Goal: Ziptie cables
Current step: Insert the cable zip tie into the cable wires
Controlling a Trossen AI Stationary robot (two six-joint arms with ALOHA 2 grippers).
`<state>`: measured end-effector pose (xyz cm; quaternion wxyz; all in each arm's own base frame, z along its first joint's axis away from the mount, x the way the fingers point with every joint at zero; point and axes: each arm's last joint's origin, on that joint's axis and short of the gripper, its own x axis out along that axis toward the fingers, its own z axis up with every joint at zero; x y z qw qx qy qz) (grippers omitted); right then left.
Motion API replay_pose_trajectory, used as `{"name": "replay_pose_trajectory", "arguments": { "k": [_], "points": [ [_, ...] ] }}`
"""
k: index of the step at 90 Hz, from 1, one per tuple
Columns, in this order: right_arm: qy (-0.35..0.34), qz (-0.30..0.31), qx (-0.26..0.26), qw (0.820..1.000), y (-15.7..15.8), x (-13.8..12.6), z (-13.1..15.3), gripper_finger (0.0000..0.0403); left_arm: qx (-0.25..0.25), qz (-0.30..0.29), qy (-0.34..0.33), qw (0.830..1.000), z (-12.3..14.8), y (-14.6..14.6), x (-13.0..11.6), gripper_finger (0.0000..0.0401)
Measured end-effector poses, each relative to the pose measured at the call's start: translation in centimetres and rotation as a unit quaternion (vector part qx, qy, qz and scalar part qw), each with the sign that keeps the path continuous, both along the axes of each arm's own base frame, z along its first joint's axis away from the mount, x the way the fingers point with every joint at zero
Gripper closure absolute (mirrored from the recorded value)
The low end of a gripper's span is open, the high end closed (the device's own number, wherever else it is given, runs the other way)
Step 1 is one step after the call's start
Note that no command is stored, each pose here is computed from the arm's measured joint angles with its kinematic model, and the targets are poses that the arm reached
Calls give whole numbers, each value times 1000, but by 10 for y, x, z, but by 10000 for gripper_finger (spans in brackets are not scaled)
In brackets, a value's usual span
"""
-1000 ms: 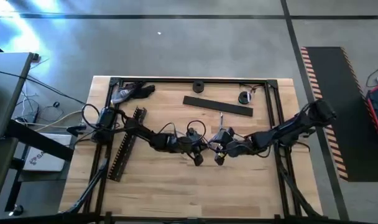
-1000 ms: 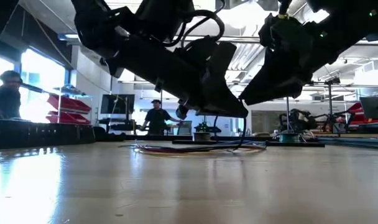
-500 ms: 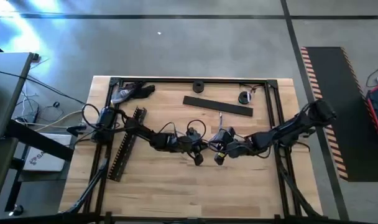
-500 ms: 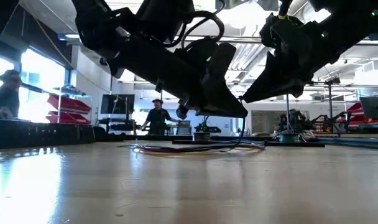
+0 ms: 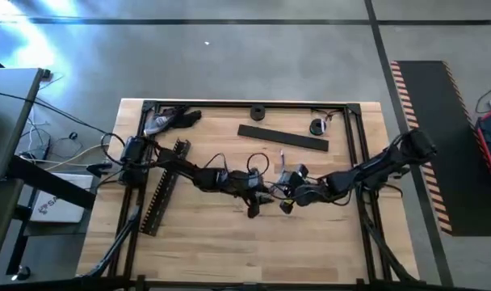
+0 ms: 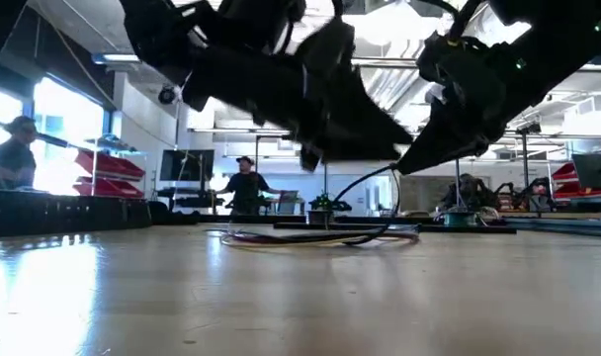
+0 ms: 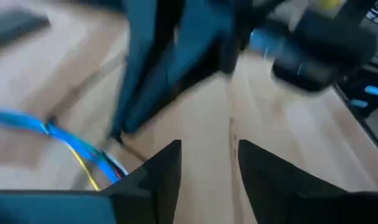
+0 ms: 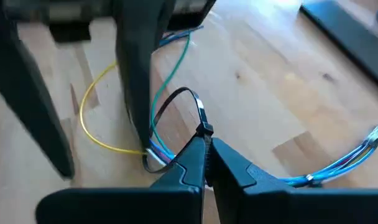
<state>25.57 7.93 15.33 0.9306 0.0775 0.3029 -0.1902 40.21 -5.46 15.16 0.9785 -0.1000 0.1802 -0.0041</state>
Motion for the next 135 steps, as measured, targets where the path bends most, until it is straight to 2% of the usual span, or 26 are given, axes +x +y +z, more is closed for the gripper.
{"name": "replay_pose_trajectory", "arguments": {
  "k": [10,28,43,64,82,102,135],
  "points": [
    [6,22,-41,999,7,-3,1,403,50,28,-11,998,8,4,-1,263],
    [15,36,-110,993,17,-6,4,403,111,30,2,993,5,17,0,270],
    [47,36,-127,990,20,-1,16,403,132,1,3,991,5,30,1,270],
    [51,39,-128,990,21,0,20,403,172,-56,-17,983,0,43,5,270],
    [51,40,-127,990,22,0,20,403,174,-113,-25,978,-5,49,6,270],
    [51,42,-126,990,22,0,19,403,182,-116,-42,976,-3,52,7,279],
    [52,43,-125,990,22,0,19,403,180,-140,-47,973,-8,53,9,339]
  ]
}}
